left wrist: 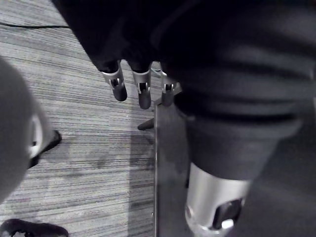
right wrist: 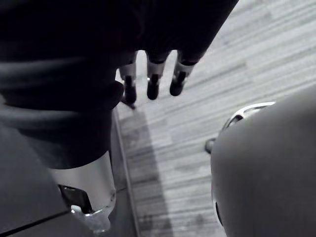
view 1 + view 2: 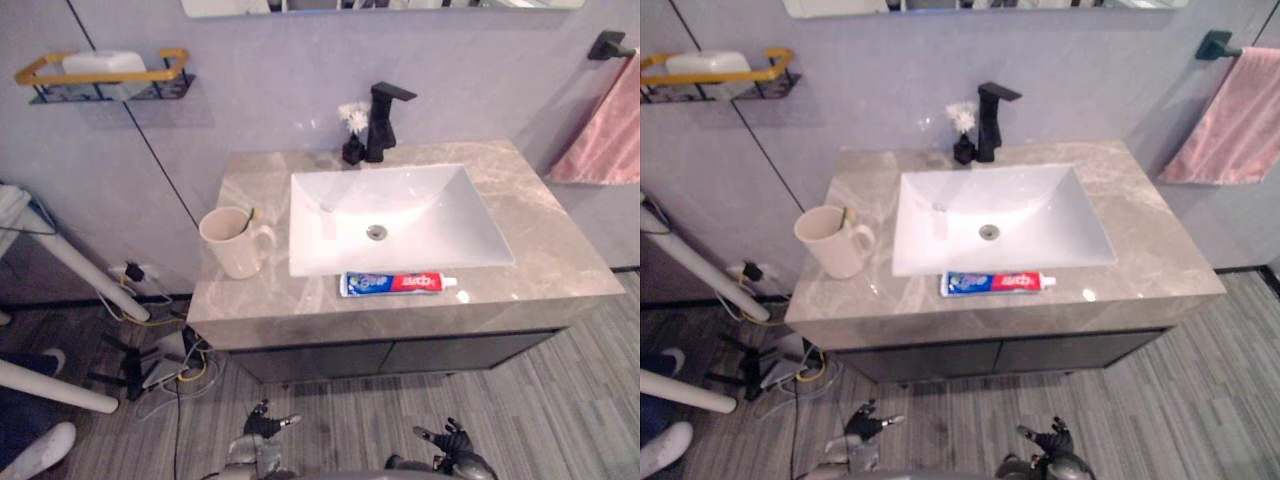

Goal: Organize washtable

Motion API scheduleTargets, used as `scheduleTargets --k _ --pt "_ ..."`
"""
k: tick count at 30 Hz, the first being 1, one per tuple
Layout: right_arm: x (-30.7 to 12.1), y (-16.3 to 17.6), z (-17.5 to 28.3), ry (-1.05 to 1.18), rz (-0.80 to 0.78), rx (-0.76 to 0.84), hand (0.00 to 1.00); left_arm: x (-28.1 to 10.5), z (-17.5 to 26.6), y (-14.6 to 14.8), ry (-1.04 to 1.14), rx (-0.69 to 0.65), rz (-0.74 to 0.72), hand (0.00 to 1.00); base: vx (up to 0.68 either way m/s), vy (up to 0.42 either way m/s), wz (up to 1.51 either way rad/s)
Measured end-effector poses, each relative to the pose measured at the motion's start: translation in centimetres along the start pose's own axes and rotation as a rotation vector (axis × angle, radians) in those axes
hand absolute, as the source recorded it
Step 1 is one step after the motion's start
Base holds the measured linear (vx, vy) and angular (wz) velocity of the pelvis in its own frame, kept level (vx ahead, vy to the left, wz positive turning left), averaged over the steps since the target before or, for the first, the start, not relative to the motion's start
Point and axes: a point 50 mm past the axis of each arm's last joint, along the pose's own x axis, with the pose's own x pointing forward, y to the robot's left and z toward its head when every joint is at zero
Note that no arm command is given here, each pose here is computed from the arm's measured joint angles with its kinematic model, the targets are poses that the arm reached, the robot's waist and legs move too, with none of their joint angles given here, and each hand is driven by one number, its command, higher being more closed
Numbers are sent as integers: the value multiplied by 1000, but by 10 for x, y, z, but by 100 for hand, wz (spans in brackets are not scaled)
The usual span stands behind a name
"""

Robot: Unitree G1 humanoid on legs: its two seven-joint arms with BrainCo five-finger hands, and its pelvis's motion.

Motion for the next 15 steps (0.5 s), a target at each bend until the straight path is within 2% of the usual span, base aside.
scheduleTargets --k 7,15 --pt "1 -8 5 -14 -38 17 0 -2 -1 -6 -15 -34 -17 0 23 107 -61" --pt "-1 -7 -4 10 -42 44 0 -3 -6 1 2 -24 -3 0 38 78 3"
